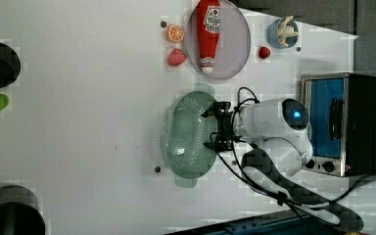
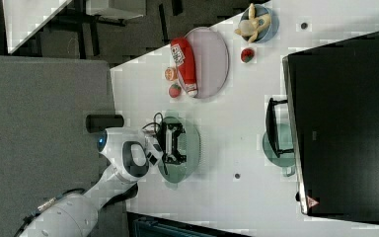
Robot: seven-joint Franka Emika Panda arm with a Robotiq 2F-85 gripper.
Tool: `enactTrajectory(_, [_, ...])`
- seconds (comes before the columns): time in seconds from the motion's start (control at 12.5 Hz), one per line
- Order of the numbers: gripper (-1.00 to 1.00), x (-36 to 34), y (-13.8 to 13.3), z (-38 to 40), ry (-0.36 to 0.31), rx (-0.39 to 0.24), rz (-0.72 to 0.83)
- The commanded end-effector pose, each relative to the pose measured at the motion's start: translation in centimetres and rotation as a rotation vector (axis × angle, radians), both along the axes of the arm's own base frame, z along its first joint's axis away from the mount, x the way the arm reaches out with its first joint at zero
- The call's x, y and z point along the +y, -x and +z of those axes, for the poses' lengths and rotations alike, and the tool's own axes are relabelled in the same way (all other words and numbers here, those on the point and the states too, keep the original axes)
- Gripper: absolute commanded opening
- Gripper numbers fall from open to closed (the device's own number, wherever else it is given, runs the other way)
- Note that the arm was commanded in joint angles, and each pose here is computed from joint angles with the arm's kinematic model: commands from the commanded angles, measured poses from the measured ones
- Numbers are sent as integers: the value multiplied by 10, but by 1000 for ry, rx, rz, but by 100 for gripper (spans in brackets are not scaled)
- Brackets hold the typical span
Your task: Drag strainer left to right.
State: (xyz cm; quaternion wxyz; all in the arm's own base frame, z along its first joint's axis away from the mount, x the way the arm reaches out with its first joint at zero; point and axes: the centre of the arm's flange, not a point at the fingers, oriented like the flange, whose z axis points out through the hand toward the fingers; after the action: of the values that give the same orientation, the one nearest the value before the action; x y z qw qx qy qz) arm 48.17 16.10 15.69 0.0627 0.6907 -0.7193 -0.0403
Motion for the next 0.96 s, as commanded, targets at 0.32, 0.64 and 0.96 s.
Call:
enactTrajectory(0.32, [100, -65, -18, 13, 0, -28, 94])
enactTrajectory(0.64, [100, -97, -17, 12, 16, -27, 88])
enactTrajectory(0.96, [100, -134, -19, 9, 24, -27, 125])
